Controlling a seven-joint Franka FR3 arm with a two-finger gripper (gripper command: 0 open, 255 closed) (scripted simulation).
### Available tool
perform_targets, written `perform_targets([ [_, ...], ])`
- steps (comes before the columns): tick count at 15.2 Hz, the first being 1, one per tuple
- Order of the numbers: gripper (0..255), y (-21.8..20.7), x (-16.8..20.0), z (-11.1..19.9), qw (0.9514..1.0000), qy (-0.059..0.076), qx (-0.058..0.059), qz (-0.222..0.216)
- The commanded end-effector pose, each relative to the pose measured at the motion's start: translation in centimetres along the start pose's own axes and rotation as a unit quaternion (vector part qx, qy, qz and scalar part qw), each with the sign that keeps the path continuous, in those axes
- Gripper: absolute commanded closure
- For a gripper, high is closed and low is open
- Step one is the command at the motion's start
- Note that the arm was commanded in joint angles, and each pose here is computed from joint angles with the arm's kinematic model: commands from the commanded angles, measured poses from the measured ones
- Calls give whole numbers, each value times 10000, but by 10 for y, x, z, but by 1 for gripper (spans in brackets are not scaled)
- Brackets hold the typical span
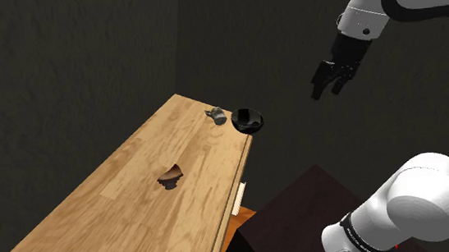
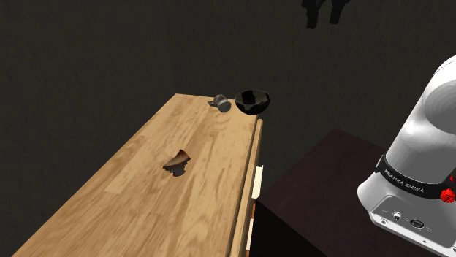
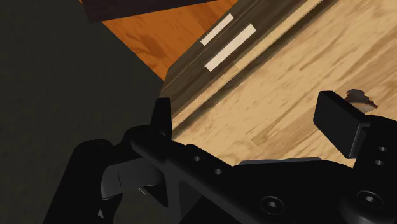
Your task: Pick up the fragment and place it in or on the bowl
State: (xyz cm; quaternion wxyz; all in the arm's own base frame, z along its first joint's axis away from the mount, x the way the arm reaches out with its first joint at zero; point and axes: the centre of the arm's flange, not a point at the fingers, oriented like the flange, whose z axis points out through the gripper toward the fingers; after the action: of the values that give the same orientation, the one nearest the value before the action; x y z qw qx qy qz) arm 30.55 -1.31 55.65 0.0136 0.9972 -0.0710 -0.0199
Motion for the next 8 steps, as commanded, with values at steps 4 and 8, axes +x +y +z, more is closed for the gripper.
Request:
perform_targets([
  [4,0,-30,0,26,9995,21,1,328],
  [8,0,-70,4,60,9971,49,3,764],
])
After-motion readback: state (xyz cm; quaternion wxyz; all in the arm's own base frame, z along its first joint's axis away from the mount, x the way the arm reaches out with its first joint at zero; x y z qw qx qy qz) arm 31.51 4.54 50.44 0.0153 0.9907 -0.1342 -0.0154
